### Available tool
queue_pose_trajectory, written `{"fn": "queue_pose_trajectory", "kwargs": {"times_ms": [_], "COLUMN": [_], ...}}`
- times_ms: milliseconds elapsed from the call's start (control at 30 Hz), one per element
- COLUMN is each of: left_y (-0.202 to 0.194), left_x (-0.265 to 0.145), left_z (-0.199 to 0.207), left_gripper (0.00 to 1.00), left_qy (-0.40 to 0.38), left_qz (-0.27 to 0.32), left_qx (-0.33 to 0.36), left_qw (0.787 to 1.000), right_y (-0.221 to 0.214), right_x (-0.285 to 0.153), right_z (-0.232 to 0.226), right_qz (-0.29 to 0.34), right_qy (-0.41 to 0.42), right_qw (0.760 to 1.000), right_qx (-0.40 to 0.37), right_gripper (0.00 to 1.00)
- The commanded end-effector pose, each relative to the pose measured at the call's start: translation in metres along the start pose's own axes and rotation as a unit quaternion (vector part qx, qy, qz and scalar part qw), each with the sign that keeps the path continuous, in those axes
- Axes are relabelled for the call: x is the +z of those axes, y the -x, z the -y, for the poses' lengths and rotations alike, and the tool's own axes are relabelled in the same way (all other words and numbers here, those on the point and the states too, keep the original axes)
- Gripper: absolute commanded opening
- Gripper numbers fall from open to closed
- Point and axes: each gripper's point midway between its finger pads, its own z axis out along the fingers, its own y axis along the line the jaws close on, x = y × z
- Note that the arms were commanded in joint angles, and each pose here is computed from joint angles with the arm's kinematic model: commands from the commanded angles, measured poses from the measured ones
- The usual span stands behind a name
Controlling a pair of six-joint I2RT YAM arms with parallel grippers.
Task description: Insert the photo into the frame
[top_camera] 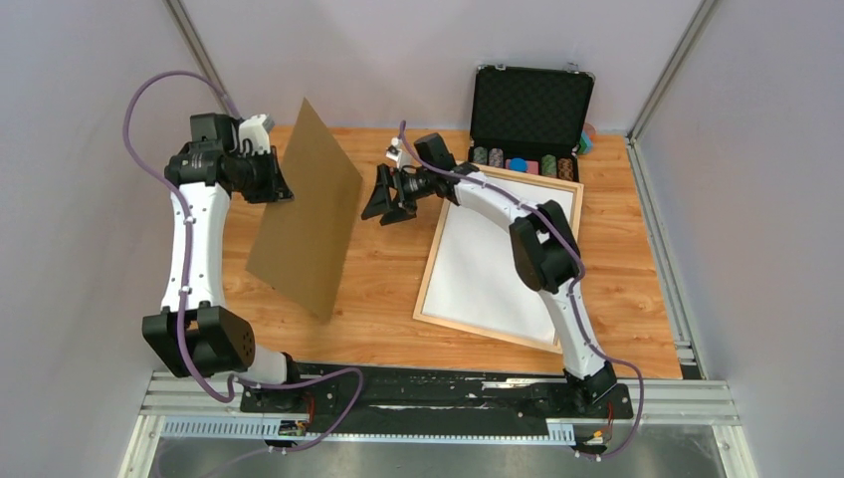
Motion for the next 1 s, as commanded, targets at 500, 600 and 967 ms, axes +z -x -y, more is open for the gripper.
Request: {"fn": "queue_pose_trajectory", "kwargs": {"times_ms": [500,600,967], "left_y": [0.015,0.014,-0.006], "left_x": [0.004,0.007,0.028], "left_z": [0.029,0.032,0.055], "left_gripper": [0.0,0.0,0.0], "left_qy": [0.065,0.07,0.038], "left_qz": [0.031,0.042,0.031], "left_qx": [0.117,0.119,0.101], "left_qw": [0.991,0.989,0.994], "right_y": [0.027,0.025,0.021], "right_x": [-0.05,-0.054,-0.068], "right_z": [-0.104,-0.109,-0.13], "right_qz": [0.062,0.065,0.082], "right_qy": [0.077,0.083,0.107], "right_qw": [0.994,0.994,0.991], "right_qx": [-0.047,-0.043,-0.027], "right_gripper": [0.95,0.95,0.96]}}
